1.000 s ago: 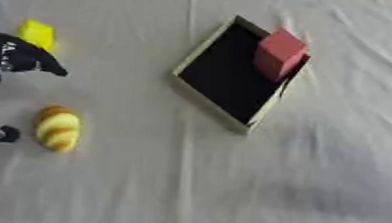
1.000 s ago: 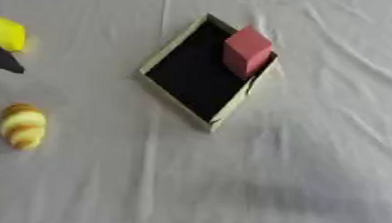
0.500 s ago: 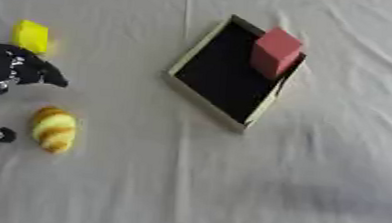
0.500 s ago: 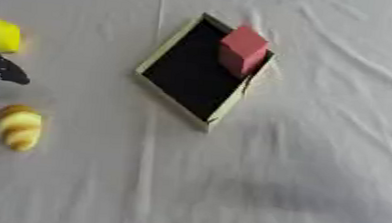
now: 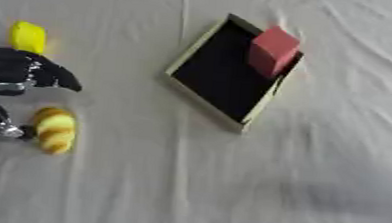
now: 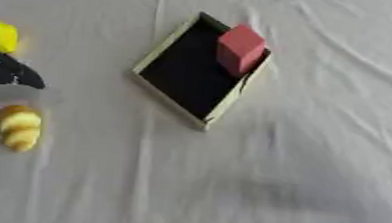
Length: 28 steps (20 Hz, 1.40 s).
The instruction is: Pick up objects on the table and place them in the box.
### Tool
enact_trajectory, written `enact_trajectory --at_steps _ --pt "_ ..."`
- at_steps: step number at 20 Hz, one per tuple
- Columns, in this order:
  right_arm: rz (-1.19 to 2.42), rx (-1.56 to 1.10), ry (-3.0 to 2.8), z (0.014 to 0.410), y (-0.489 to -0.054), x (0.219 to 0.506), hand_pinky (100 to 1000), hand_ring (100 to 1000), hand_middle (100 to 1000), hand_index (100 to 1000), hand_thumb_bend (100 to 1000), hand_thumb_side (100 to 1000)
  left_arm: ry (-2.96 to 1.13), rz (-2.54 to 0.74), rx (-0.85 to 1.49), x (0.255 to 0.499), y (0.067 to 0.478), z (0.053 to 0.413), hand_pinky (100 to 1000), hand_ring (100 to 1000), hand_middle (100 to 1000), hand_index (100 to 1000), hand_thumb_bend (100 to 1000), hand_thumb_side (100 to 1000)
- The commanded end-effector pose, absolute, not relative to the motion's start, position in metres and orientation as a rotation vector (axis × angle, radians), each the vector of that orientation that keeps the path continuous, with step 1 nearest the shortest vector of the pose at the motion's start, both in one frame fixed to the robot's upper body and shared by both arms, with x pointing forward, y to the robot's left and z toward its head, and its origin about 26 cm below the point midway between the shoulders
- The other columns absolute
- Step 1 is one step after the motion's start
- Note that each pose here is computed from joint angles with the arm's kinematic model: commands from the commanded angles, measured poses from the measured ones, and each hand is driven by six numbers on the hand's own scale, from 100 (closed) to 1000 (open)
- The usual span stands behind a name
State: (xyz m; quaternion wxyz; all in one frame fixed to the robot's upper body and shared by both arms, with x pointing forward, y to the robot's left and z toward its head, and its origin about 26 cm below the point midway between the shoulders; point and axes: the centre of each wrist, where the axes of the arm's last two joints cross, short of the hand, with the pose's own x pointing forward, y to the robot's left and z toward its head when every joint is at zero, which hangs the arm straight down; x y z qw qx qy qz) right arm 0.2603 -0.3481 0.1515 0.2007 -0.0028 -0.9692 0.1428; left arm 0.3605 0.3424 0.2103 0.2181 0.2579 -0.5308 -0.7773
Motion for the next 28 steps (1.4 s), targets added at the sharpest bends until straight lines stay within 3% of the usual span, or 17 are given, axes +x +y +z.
enact_trajectory --at_steps 1,6,11,15,22,28 --pt "0.409 -0.004 -2.728 0.16 -0.348 0.259 1000 872 675 785 100 470 -1.414 -2.177 0.71 0.364 0.343 0.215 847 834 831 931 539 100" --pt "0.397 -0.007 -2.72 0.159 -0.347 0.259 1000 872 673 785 100 470 -1.351 -2.207 0.687 0.365 0.342 0.214 800 779 734 846 418 100" --pt "0.386 -0.004 -2.716 0.16 -0.347 0.26 1000 871 672 784 100 470 -1.384 -2.181 0.692 0.365 0.341 0.216 703 651 566 676 282 100" --pt "0.38 -0.005 -2.715 0.16 -0.347 0.26 1000 871 671 784 100 470 -1.434 -2.152 0.731 0.364 0.339 0.216 659 593 479 571 245 100" --pt "0.376 -0.017 -2.715 0.158 -0.349 0.258 1000 870 670 784 100 470 -1.73 -2.041 0.879 0.344 0.319 0.251 638 567 456 544 241 100" --pt "0.381 -0.026 -2.711 0.155 -0.351 0.255 1000 870 670 785 100 470 -2.026 -2.0 0.88 0.327 0.261 0.295 632 550 461 530 224 100"
